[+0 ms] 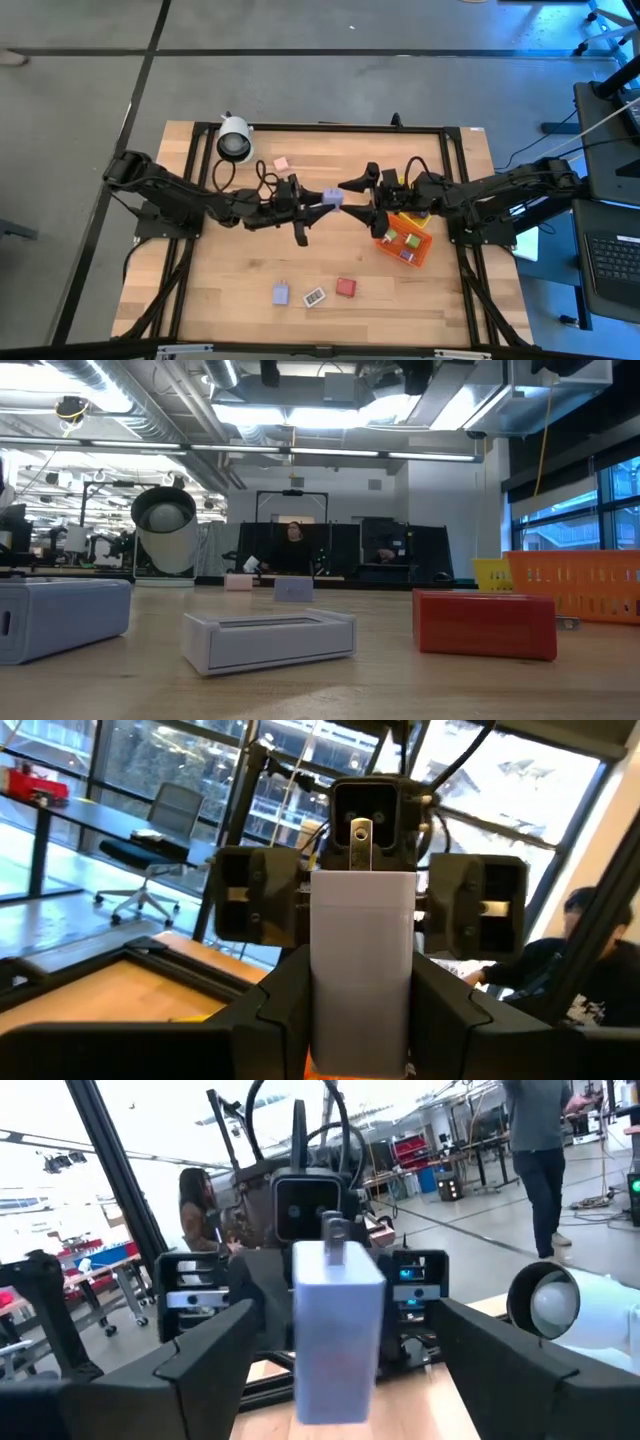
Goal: Pick & Place Office items
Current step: Put the top left light blue charger adapter into the orange basket
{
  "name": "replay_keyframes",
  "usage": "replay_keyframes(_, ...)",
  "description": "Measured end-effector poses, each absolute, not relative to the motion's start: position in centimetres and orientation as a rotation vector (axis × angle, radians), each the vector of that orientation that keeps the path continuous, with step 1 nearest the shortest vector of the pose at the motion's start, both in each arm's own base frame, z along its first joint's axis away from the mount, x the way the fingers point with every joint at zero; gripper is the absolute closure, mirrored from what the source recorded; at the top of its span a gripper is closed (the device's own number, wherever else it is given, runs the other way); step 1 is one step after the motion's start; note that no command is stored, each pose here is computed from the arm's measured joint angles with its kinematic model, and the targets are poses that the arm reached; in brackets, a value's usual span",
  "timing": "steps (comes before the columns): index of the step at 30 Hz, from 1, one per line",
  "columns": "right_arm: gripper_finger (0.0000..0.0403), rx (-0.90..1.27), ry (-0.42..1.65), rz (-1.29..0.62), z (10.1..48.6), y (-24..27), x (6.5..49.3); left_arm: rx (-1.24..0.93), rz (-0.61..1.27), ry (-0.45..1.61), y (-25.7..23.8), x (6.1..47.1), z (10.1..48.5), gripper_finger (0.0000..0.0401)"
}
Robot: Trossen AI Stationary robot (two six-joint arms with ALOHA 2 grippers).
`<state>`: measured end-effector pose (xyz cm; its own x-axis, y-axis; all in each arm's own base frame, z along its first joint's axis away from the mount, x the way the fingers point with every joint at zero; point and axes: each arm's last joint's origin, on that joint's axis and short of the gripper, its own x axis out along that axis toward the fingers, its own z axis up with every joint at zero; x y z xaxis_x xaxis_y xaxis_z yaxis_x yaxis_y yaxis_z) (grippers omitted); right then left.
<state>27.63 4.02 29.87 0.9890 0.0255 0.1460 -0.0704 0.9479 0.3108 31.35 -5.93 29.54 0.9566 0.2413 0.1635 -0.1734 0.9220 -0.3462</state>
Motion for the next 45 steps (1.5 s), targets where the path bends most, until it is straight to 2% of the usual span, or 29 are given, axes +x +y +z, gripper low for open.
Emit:
replay_keyframes(15,0.0103,0.328,-0.156,0.051,30.0,4.0,27.6,-0.375,0.187,-0.219,-4.5,32.2,28.9,0.0284)
replay_keyframes(29,0.0194,0.326,-0.162,0.059,30.1,3.6,27.7,-0.361,0.169,-0.235,-3.8,32.4,29.1,0.0285)
replay_keyframes(38,0.0277,0.326,-0.159,0.052,30.0,3.5,27.7,-0.353,0.163,-0.237,-3.7,32.4,29.1,0.0284)
replay_keyframes(45,0.0281,0.35,-0.151,0.047,30.0,3.4,27.7,-0.361,0.166,-0.236,-3.7,32.4,29.1,0.0273)
